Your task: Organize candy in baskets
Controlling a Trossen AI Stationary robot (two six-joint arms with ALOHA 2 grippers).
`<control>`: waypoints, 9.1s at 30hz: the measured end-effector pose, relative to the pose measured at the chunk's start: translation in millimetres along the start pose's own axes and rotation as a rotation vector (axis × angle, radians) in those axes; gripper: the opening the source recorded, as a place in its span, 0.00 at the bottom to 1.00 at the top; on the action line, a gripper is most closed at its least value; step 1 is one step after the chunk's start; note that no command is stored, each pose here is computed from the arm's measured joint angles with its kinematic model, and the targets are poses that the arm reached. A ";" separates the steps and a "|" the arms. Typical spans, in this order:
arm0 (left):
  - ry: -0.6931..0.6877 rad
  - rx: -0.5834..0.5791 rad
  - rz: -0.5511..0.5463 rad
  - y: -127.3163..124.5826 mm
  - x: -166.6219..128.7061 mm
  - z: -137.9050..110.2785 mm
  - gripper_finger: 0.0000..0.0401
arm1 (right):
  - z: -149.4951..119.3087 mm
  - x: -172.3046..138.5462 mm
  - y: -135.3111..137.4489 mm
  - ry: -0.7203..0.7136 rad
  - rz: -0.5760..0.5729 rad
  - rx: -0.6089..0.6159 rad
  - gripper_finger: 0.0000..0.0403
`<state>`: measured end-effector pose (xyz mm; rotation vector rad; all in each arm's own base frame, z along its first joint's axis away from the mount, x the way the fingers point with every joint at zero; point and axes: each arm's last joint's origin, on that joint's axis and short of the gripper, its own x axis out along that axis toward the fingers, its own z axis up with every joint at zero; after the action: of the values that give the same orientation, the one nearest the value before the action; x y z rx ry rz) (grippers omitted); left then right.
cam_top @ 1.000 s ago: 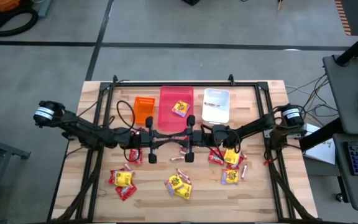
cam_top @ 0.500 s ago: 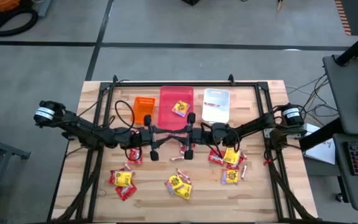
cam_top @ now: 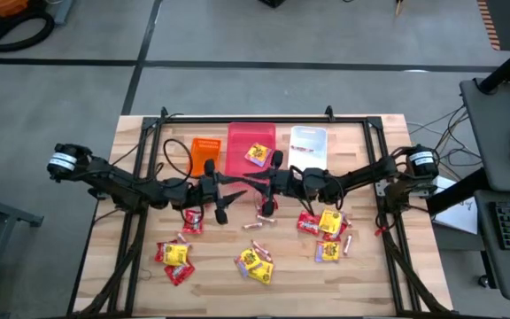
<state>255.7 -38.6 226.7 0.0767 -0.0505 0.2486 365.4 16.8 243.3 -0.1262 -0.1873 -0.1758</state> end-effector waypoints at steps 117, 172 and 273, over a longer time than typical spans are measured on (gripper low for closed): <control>1.162 -0.331 0.287 25.0 -59.1 -4.0 0.01 | 12.6 -70.0 -62.2 0.768 -0.441 0.242 0.48; 1.035 -0.027 0.078 12.5 -71.8 -44.1 0.00 | 12.3 -70.1 -62.2 0.772 -0.434 0.226 0.48; 0.552 0.019 -0.108 54.5 -22.7 31.3 0.23 | 14.5 -129.4 25.4 1.710 -0.518 0.809 0.48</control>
<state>219.0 5.9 260.2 0.0271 0.5038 0.1553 242.4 64.5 229.4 0.8919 1.4278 -0.6426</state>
